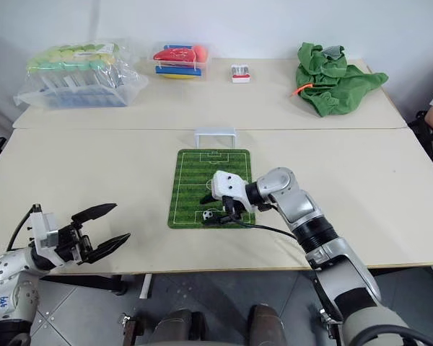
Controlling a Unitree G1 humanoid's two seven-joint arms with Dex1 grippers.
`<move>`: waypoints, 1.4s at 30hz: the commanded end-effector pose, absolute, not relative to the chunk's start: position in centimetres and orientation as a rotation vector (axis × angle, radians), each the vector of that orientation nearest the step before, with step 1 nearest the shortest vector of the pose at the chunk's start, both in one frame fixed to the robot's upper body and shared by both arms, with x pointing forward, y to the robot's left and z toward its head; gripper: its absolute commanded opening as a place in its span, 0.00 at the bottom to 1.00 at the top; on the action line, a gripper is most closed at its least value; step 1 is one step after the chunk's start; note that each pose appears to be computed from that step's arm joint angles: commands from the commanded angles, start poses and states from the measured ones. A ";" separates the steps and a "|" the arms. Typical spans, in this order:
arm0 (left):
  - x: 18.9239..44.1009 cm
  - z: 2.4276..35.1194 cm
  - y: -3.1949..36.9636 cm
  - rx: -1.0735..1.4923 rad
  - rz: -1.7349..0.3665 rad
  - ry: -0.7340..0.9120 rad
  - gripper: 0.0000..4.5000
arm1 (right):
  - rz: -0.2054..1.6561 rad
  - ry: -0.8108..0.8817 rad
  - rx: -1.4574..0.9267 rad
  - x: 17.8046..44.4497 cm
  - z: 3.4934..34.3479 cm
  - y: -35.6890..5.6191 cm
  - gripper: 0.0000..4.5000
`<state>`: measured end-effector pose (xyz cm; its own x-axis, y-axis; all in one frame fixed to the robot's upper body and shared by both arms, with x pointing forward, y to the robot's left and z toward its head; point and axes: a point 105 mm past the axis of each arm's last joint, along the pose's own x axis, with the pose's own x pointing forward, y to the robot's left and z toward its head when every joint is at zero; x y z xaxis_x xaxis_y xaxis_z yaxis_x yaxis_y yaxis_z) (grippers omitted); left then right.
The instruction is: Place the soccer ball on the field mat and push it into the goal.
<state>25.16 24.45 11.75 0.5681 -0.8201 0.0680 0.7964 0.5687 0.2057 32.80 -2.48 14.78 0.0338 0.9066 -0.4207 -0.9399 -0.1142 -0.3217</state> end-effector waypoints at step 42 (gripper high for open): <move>28.9 13.9 26.9 0.074 -0.712 -0.178 1.00 | 1.104 -0.176 -0.499 39.5 22.9 -8.5 0.04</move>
